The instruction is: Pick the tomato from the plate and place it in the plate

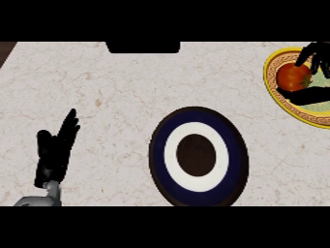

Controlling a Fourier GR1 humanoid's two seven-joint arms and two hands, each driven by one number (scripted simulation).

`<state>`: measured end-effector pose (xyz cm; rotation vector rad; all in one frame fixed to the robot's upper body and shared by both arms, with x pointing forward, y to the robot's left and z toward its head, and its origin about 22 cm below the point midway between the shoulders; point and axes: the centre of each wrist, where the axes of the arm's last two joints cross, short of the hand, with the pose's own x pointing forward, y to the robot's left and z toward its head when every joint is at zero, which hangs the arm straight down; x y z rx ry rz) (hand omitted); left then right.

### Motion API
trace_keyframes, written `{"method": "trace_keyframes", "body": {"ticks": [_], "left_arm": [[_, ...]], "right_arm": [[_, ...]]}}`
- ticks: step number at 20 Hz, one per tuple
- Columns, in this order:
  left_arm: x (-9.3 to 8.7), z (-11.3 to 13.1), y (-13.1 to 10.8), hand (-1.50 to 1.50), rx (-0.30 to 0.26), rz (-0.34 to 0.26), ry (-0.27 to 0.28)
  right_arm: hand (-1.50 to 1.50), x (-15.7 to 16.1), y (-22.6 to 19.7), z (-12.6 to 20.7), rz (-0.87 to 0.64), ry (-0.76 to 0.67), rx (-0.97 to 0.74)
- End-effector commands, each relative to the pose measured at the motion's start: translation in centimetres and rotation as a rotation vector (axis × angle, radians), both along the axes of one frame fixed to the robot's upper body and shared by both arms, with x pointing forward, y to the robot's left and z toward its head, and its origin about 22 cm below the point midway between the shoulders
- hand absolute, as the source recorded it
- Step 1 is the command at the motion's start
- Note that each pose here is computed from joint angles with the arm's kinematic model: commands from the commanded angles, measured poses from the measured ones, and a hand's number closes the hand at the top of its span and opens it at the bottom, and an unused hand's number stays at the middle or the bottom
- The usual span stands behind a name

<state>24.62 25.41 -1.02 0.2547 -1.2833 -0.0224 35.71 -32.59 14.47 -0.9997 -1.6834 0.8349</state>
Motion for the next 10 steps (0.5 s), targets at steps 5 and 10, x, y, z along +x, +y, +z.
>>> {"method": "trace_keyframes", "body": {"ticks": [5, 10], "left_arm": [[0.5, 1.6, -2.7, 0.0, 0.005, -0.027, -0.005], [0.3, -1.2, -1.3, 0.0, 0.003, -0.035, -0.003]], "right_arm": [[1.5, -0.1, -5.5, 1.2, -0.187, -0.007, 0.061], [1.5, 2.1, -9.6, 2.0, -0.239, 0.024, 0.065]]}}
